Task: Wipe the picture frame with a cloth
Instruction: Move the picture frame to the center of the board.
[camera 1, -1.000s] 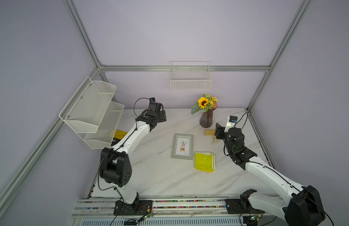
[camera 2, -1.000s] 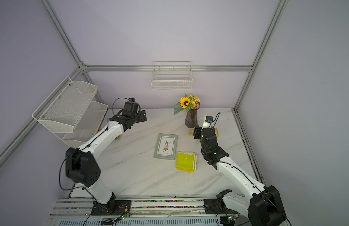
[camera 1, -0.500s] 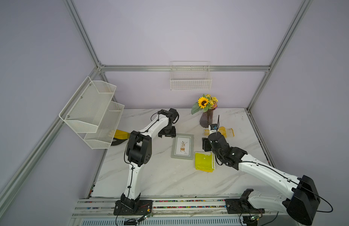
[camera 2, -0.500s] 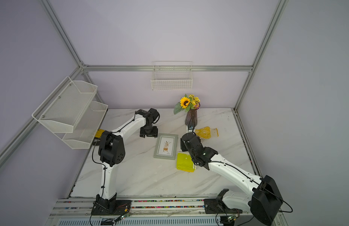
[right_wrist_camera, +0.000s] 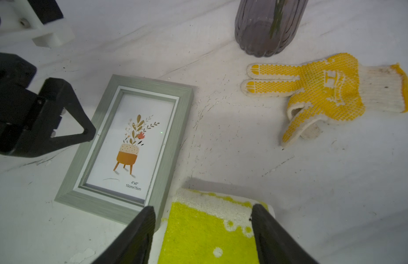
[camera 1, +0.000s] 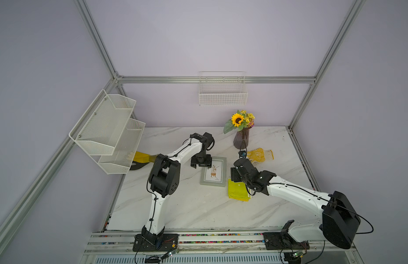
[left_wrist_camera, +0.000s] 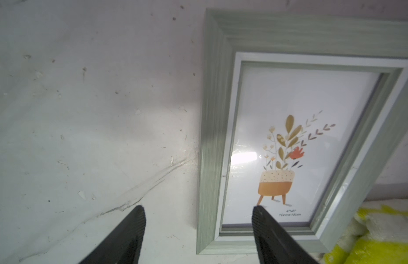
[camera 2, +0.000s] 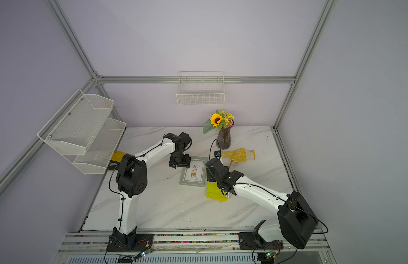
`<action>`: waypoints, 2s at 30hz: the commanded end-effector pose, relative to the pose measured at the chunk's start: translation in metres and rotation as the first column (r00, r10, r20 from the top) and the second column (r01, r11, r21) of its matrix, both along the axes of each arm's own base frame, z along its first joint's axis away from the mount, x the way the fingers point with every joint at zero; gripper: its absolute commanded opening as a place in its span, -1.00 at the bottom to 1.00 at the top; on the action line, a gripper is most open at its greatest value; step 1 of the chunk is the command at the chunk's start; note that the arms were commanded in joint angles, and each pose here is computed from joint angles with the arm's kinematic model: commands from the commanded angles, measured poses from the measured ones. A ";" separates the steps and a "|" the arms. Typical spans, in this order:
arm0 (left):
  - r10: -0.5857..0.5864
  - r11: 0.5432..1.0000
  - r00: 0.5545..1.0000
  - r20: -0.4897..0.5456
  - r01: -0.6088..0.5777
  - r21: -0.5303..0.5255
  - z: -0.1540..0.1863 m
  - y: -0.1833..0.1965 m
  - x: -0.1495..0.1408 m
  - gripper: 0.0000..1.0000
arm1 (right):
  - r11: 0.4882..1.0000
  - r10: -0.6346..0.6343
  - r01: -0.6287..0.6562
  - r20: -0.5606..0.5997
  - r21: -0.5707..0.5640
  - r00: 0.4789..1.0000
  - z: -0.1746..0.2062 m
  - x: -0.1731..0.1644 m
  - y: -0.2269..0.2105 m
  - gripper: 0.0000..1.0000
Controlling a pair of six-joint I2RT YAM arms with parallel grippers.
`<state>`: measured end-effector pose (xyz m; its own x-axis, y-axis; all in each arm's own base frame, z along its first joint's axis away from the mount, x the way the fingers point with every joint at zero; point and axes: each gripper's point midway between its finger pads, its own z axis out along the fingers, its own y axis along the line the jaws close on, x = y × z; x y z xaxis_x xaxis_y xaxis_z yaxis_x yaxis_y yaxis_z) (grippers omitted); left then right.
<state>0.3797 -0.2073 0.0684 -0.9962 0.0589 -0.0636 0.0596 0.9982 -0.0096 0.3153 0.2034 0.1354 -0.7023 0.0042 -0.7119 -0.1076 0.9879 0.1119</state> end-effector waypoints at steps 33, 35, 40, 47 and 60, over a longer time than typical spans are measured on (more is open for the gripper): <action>-0.015 0.998 1.000 -0.027 0.017 0.056 -0.049 0.004 -0.046 -0.13 | 0.999 0.037 -0.033 -0.261 0.020 0.964 -0.072 -0.031 0.020 0.49; -0.013 0.998 0.999 -0.034 0.015 0.058 -0.051 0.004 -0.048 -0.19 | 0.999 0.040 -0.038 -0.279 0.011 0.960 -0.072 -0.036 0.023 0.50; 0.001 0.999 0.999 -0.041 0.001 0.052 -0.053 0.004 -0.051 -0.53 | 0.997 0.027 -0.049 -0.342 -0.056 0.939 -0.083 -0.062 0.030 0.50; 0.017 0.999 0.999 -0.052 -0.015 0.051 -0.056 0.006 -0.058 -0.62 | 0.993 -0.049 0.005 -0.384 -0.117 0.922 -0.110 -0.074 0.019 0.52; 0.024 0.998 0.999 -0.031 -0.022 0.057 -0.049 0.013 -0.065 -0.61 | 0.977 -0.127 0.021 -0.503 -0.211 0.855 -0.166 -0.097 0.003 0.02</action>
<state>0.3365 -0.2102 0.0324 -0.9932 0.0452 -0.1071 0.0481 0.9985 -0.0249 0.2595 0.2261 0.0209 -0.8993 -0.0314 -0.4362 -0.0257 0.9995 -0.0190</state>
